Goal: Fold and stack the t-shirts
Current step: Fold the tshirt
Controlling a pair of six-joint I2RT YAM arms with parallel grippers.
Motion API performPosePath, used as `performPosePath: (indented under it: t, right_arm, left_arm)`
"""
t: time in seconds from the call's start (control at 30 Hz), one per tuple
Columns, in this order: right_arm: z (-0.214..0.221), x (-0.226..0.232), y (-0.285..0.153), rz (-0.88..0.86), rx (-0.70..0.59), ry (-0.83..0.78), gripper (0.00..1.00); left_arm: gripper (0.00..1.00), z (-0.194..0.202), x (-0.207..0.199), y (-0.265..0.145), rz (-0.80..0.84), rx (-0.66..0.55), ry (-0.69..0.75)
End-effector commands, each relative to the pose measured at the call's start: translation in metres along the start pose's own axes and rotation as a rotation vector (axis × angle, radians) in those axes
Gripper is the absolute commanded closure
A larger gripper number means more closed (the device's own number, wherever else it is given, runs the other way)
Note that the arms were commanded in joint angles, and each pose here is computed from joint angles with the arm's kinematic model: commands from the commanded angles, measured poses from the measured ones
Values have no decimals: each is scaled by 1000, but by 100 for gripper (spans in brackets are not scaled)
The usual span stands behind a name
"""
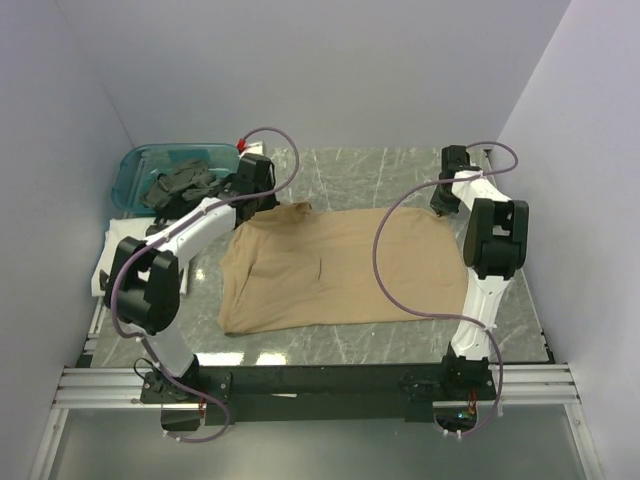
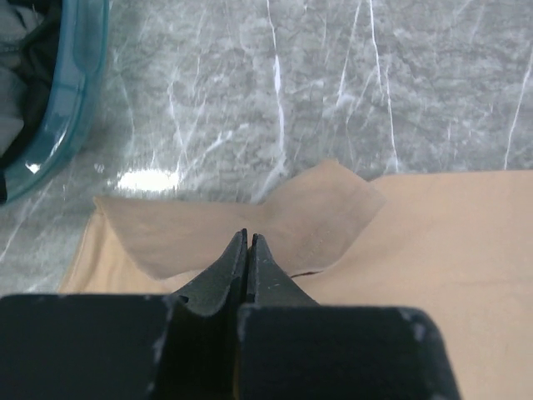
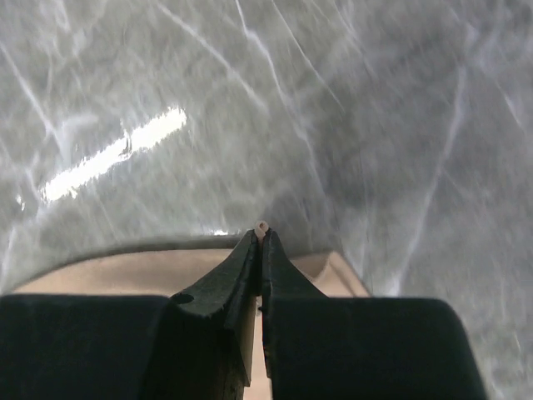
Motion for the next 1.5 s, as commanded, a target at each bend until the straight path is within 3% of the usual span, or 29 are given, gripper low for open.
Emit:
performPosePath:
  t: [0.0,0.27,0.53,0.77,1.47]
  right_arm:
    - [-19,2,-43,-42,-154,59,100]
    - [0,-20,-67,3,-175,92,100]
    - [14,-37,-91,9,-192,110,100]
    - [16,-46,-109,31,-222,112,100]
    - [34,-65,-131,49,-225,112,100]
  left_arm:
    - [100,-9,-4,-26,24,-76,-41]
    - [100,22,-3,-57,29,-53,-81]
    - [100,55,4,-101,86,-38,-210]
    - [100,62,10,-132,85,-52,-289]
    - [100,111,19,-172,104,21,-358]
Point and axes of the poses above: each gripper's point midway between its finger pads, its own y axis out along the fingers, its own x axis along the line the jaws close on, z = x × y, the point moved 10 cm from there along -y, back along the fingers, and after that the axes turned 12 degrees about y, right-handed, at the moved point
